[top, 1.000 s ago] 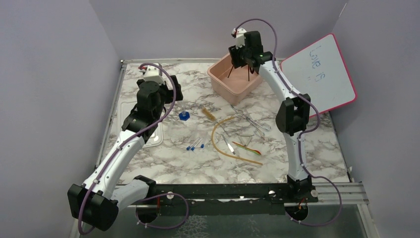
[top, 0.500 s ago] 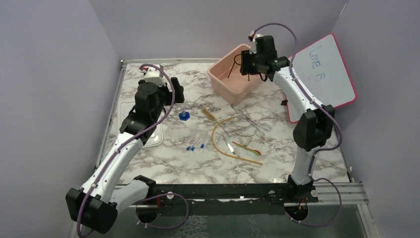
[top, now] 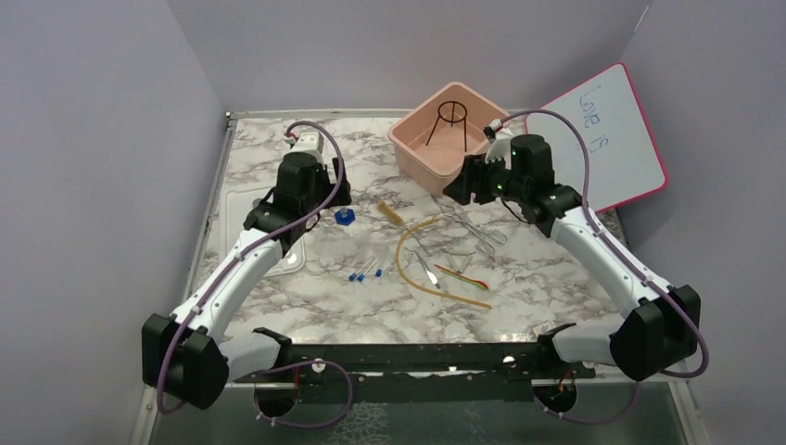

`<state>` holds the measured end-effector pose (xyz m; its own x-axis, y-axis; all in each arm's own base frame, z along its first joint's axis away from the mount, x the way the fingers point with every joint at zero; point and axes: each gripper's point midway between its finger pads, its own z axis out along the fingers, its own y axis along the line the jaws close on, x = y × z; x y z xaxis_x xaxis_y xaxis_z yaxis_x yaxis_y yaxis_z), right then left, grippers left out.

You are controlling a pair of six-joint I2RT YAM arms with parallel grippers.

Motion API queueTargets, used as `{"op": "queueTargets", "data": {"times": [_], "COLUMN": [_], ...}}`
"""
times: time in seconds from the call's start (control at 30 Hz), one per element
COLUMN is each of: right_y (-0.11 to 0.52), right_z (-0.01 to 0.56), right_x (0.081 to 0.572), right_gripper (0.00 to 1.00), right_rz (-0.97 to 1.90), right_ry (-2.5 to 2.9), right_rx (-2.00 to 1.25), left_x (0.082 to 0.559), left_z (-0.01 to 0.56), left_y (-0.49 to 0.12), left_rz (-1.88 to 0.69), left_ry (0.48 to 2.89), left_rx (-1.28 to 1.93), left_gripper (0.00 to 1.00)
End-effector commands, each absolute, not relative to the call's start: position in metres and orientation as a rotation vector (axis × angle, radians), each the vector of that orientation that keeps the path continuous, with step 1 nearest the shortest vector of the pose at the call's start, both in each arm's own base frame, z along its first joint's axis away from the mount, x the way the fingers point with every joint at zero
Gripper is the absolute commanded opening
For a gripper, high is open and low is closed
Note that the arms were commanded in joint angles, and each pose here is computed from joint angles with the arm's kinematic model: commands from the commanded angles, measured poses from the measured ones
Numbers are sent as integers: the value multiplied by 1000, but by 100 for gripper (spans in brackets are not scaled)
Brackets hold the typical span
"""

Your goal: Organize the chemistry lab equipment

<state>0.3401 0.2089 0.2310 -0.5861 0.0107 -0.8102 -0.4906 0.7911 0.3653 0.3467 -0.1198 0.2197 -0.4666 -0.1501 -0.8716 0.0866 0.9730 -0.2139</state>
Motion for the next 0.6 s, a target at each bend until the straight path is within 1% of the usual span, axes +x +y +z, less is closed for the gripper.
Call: {"op": "queueTargets", "data": {"times": [0.0, 0.23, 0.27, 0.33, 0.4, 0.5, 0.57], "right_y": [226, 220, 218, 217, 217, 216, 215], "right_z": [248, 240, 240, 237, 236, 236, 237], "right_x": [319, 306, 306, 304, 304, 303, 303], "right_gripper": [63, 62, 62, 61, 61, 61, 61], "right_rz": [909, 899, 892, 885, 878, 872, 870], "right_ry": [1980, 1968, 1970, 1977, 1976, 1973, 1970], "right_rx": [-381, -383, -386, -390, -397, -401, -403], "left_x": [366, 389, 392, 397, 401, 404, 405], "left_z": [206, 167, 165, 166, 167, 166, 165], "left_y": [-134, -140, -139, -141, -141, -139, -136], "left_rz": [-323, -279, -268, -265, -255, -229, -204], "left_ry": [2092, 2190, 2194, 2189, 2184, 2179, 2178], "left_rx": [-81, -122, -131, -127, -122, -103, -84], "left_gripper": [81, 60, 56, 45, 38, 32, 31]}}
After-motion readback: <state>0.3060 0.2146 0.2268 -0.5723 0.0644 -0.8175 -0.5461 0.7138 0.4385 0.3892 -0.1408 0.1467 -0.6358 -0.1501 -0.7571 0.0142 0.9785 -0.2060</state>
